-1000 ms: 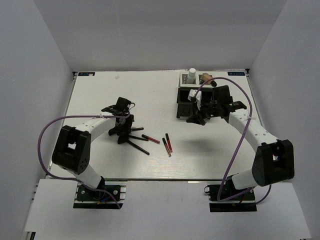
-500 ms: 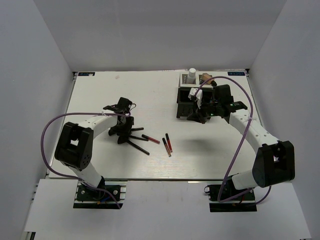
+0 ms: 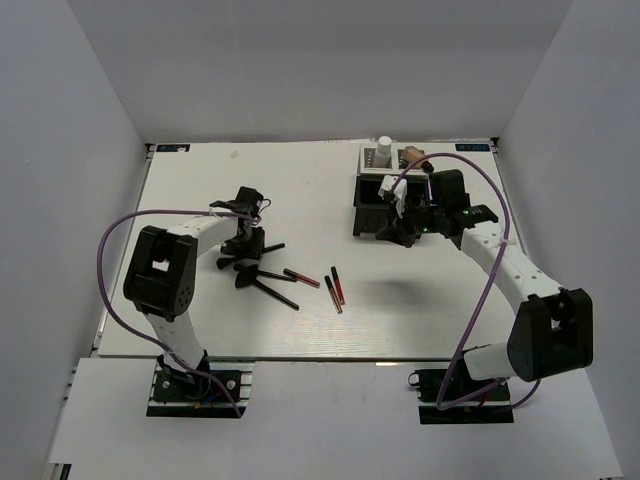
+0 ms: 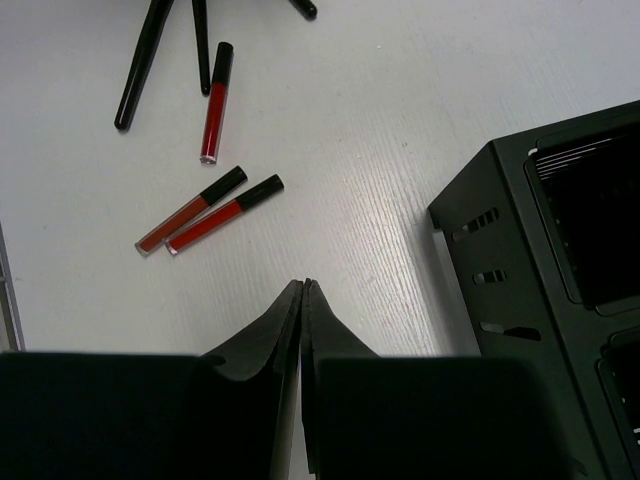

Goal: Organize the makeup

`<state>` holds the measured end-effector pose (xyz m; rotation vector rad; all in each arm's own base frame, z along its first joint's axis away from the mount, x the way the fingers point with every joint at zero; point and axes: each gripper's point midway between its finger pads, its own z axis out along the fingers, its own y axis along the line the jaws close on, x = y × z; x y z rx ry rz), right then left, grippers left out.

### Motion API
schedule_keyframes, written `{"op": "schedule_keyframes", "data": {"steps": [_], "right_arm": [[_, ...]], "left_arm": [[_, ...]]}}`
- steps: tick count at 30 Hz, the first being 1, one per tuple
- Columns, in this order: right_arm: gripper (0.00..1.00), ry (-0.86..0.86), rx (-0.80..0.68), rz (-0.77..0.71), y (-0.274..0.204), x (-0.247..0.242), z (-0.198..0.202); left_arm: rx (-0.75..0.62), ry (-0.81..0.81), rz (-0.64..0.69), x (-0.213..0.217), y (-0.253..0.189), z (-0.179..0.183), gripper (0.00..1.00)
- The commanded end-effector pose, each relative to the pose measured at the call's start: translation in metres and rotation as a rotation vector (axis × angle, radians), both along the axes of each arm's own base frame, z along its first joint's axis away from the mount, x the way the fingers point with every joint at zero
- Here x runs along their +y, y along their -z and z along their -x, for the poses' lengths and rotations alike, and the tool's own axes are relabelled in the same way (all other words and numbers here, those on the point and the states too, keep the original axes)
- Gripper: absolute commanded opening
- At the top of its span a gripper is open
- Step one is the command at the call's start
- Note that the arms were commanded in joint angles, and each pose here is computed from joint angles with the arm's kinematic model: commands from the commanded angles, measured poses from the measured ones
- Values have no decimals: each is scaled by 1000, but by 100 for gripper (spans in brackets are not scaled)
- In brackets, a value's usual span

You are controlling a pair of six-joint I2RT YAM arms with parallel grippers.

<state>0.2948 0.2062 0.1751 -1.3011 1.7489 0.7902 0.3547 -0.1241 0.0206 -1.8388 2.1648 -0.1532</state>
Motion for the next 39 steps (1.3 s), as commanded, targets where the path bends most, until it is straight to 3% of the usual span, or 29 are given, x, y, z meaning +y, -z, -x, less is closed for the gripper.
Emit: {"op": "schedule_keyframes", "data": {"steps": [1,9,12,15,18,19,22,26,31,36,39], "right_arm": [[7,16,-33,-11,-10,-3,0],[6,38,-36,-9,-12,-7,-3],[6,46,-38,-13,-14,-9,-6],[6,54,-48,-20,-19,-8,-8],[6,97,-70,-31,-28,-13,-16],[6,126,-105,-37,-34,-15,-24],[0,240,-160,-80,-56,-26,-44],[0,373,-219,-130,-82,-39,-64],[0,595,-311,-180,-105,-75,-83],[0,646,-325,-185,-105,-91,-82],[0,668,-317,-185,-101,-99,-80]], "left_arm": [[6,-8,-41,12,-4,-4,42],[33,8,-90,38,3,9,12],[-59,78,-117,37,-21,-12,0],[-218,341,-215,25,-73,-49,0],[-499,578,-193,-22,-139,-81,0],[-662,693,-228,-39,-169,-96,0],[-965,968,-213,-96,-235,-93,0],[-1155,1225,-226,-162,-274,-83,0],[-1386,1284,-281,-220,-293,-87,0],[-1442,1296,-383,-265,-283,-88,0],[-1446,1224,-484,-270,-281,-100,0]]}}
